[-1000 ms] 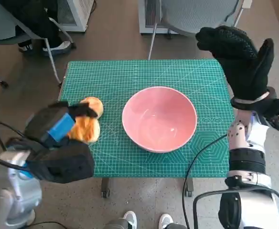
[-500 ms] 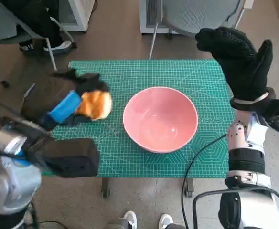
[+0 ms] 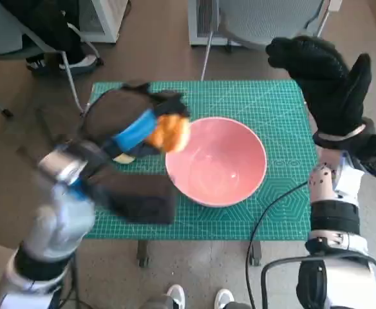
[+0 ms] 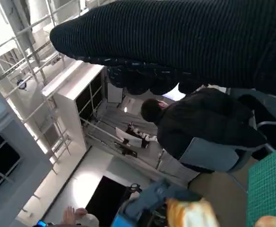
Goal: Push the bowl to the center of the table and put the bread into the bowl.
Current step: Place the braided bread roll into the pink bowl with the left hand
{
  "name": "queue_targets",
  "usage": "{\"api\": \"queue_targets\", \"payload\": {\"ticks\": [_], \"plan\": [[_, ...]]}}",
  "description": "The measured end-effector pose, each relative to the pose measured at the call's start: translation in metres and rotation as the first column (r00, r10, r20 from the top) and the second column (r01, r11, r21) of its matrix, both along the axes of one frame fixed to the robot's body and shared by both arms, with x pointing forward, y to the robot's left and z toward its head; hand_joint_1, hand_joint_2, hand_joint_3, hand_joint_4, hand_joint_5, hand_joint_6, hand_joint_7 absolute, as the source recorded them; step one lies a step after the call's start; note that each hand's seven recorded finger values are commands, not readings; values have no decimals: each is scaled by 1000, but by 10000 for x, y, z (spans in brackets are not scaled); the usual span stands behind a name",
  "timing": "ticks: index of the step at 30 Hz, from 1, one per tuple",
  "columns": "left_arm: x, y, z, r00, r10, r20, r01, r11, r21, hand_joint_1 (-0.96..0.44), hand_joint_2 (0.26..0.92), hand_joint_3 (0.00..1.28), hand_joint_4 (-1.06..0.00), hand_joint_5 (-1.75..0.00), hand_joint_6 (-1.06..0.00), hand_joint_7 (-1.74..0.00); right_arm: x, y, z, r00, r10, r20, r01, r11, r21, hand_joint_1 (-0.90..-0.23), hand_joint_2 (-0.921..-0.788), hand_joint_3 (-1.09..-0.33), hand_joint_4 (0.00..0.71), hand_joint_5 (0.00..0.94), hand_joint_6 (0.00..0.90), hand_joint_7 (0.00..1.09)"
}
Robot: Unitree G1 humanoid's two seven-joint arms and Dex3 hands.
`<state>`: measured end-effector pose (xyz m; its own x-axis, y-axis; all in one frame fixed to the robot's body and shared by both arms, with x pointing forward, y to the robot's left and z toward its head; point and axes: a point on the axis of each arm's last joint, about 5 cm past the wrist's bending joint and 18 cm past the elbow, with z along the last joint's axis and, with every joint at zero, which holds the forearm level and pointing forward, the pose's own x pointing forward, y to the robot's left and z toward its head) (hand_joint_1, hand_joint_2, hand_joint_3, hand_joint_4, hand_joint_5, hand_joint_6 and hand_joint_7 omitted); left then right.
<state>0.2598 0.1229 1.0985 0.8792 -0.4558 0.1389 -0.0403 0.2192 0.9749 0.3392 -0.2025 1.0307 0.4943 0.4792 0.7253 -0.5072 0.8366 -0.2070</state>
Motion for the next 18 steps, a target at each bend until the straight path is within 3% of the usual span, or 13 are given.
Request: {"api": "queue_targets", "payload": {"ticks": [3, 5, 7, 10, 16, 18], "plan": [[77, -116, 25, 1000, -28, -11, 28, 1000, 7, 2, 897, 107, -681, -1269, -653, -1060, -8, -4, -1, 1000, -3, 5, 3, 1000, -3, -702, -921, -769, 320, 4, 375, 18], [119, -174, 28, 999, -43, -21, 43, 999, 13, 2, 766, 367, -633, -1396, -662, -1058, -11, -6, -7, 1000, -4, 4, 4, 1000, -5, -705, -921, -771, 316, 2, 375, 17], [170, -234, 26, 998, -54, -40, 55, 998, 15, 3, 679, 529, -601, -1484, -689, -1045, -18, -15, -14, 1000, -10, 4, 10, 1000, -6, -706, -921, -773, 312, 1, 374, 17], [239, -314, 17, 995, -63, -72, 64, 998, 18, 5, 610, 699, -523, -1623, -671, -1088, -30, -34, -24, 1000, -19, 4, 19, 1000, -6, -711, -921, -776, 309, 1, 374, 17], [359, -462, -34, 988, -71, -136, 75, 997, 23, 7, 581, 795, -437, -1732, -663, -1121, -52, -70, -25, 999, -41, 8, 41, 999, -10, -714, -921, -782, 309, 1, 374, 18], [394, -505, -60, 986, -72, -152, 77, 997, 29, 5, 573, 858, -426, -1680, -548, -1352, -59, -78, -14, 999, -48, 14, 48, 999, -13, -714, -921, -783, 309, 1, 374, 18]]}}
